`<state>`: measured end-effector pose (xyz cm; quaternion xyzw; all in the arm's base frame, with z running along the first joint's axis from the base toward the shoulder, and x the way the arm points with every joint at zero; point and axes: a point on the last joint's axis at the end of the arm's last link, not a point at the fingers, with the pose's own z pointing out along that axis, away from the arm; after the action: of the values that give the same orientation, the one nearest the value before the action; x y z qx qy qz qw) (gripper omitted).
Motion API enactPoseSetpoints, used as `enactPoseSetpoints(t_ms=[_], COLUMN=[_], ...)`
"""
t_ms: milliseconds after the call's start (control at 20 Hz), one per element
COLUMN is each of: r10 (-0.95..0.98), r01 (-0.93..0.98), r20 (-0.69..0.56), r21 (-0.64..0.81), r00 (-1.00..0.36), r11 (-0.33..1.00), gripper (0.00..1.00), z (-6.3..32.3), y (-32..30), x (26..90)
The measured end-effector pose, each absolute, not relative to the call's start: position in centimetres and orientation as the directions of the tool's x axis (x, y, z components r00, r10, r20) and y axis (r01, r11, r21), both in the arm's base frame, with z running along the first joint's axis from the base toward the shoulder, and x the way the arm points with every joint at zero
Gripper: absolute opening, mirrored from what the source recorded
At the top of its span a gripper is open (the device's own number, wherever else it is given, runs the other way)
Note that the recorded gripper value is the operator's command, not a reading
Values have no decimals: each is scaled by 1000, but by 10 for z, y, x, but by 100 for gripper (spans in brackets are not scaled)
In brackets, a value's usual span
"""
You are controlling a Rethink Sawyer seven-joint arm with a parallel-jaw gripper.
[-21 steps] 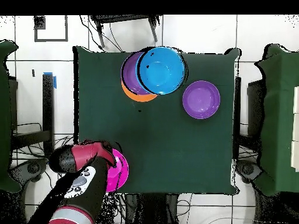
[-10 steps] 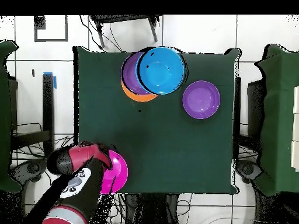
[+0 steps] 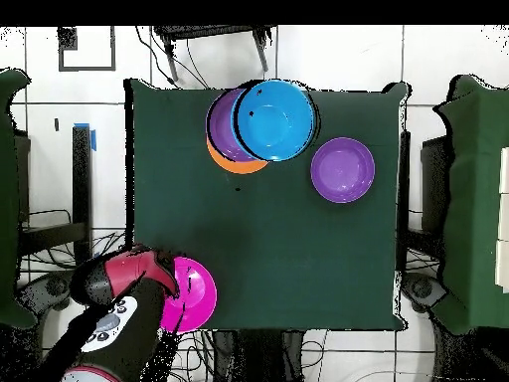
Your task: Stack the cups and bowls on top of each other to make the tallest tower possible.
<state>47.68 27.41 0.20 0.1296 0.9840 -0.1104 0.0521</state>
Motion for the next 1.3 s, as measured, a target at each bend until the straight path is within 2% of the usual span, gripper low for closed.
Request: enactPoseSetpoints(t_ms=[950, 1300], r10=[259, 255], r01=[309, 304], r20=[-312, -303], r21=[-125, -129], r00=[-914, -918], r11=[943, 944], gripper=[100, 100], z=[85, 78], y=[269, 276], x=[551, 545])
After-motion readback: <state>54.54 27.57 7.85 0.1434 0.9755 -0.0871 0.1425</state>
